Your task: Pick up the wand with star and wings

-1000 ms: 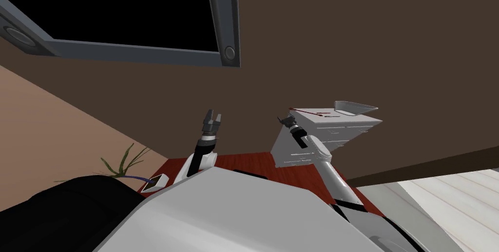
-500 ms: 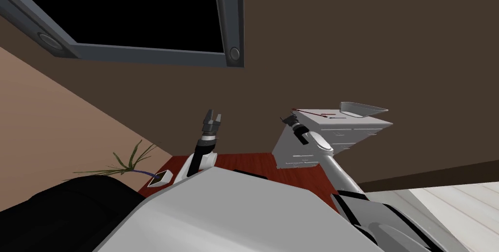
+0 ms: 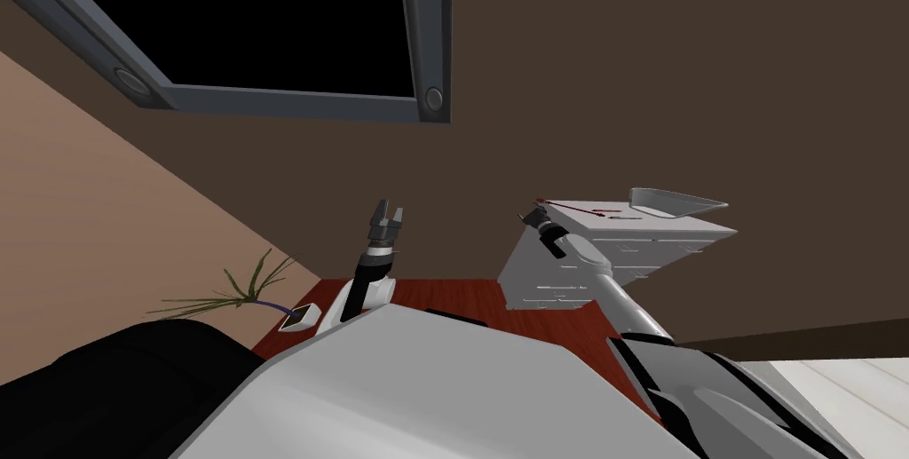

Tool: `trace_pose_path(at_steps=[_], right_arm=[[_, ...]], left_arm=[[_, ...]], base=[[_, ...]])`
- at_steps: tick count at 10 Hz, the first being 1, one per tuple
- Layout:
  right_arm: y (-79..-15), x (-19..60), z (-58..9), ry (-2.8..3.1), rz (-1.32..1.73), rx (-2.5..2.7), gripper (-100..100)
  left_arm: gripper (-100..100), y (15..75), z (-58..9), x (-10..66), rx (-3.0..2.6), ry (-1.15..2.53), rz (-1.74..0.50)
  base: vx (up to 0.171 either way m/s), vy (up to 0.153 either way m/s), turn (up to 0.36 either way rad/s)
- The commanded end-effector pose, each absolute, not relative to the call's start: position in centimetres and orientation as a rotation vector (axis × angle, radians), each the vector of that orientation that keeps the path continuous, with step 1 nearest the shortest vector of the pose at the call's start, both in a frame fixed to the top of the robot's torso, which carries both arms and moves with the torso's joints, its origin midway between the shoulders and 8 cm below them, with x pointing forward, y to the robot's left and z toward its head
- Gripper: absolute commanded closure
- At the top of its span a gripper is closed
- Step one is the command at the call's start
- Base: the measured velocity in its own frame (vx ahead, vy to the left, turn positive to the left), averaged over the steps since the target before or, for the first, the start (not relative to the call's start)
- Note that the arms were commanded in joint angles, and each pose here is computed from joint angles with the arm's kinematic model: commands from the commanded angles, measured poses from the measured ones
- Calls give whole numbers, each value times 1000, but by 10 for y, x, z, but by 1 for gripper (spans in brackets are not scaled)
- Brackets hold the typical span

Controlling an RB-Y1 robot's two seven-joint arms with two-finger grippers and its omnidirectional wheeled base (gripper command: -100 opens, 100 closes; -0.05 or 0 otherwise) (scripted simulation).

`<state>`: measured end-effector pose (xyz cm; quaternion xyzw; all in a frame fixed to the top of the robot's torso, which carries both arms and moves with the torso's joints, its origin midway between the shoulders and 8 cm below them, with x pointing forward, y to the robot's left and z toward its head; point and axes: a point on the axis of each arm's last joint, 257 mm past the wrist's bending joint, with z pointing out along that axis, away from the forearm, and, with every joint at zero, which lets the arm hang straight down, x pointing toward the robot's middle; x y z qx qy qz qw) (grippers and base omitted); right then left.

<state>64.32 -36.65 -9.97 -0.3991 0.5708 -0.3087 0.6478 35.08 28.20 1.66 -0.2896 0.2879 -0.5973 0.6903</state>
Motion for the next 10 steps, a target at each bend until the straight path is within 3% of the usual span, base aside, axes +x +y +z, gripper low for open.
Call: trace_pose_path(at_steps=[1, 10], right_arm=[[-393, 650, -95, 1302, -824, -969, -100], [-485, 661, -70, 1298, -1198, -1148, -100]], left_arm=[[0, 282, 17, 351, -648, 644, -1336], [0, 282, 17, 351, -648, 644, -1335]], base=[[-2, -10, 85], [3, -24, 42]])
